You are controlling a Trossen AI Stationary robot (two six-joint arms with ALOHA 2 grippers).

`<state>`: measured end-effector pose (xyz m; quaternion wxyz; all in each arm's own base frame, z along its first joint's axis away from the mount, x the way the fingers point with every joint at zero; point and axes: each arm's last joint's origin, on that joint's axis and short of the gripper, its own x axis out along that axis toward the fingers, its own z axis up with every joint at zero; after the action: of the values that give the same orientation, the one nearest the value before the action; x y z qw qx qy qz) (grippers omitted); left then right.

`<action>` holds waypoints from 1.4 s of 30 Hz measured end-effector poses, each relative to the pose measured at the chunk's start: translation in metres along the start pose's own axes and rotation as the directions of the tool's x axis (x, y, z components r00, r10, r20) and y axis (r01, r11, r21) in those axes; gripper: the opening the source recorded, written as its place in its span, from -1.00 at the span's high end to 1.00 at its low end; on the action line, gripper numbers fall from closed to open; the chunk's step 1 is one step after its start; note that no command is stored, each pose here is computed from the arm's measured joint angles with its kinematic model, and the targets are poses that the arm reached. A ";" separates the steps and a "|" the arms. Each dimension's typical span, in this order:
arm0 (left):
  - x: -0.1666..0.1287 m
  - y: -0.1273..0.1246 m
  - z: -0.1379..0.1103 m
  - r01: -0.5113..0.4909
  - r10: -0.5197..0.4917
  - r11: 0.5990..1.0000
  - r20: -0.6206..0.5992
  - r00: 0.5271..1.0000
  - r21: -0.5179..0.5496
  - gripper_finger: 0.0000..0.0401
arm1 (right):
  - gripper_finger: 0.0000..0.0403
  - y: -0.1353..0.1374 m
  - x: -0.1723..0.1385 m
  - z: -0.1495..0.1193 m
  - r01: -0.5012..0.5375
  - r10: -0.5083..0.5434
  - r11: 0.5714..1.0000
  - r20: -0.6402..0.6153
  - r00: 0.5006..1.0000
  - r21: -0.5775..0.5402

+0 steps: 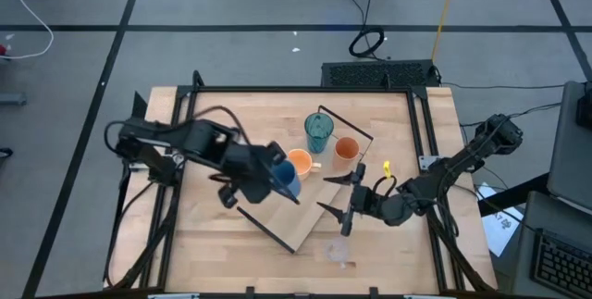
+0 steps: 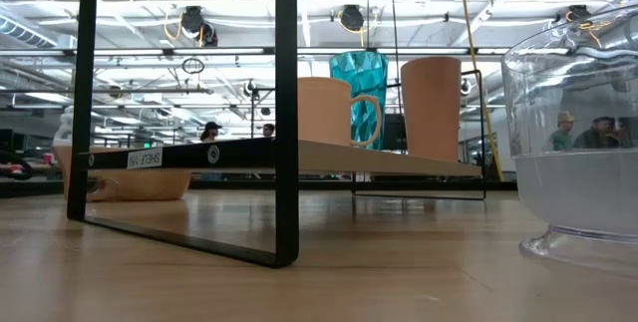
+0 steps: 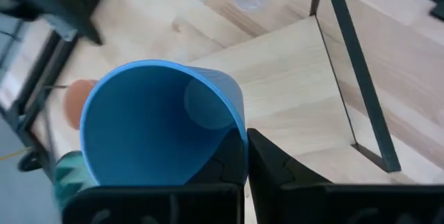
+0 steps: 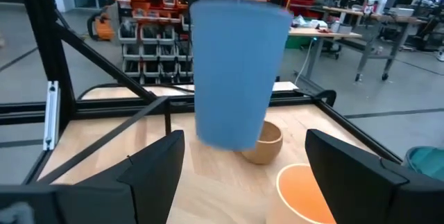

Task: Stack small to large cups/mugs on shelf
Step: Put the blue cup on the shelf

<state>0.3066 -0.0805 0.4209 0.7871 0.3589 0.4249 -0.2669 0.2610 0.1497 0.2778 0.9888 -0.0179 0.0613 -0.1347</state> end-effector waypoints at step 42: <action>0.029 0.004 0.013 0.014 -0.013 0.997 -0.010 1.000 0.075 0.98 | -0.91 -0.032 0.056 -0.016 -0.173 0.189 0.968 -0.073 0.979 0.181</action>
<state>0.3297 -0.0913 0.4025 0.7694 0.3864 0.4205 -0.2861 0.3043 0.1032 0.2569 0.9910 0.0802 0.0951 -0.0493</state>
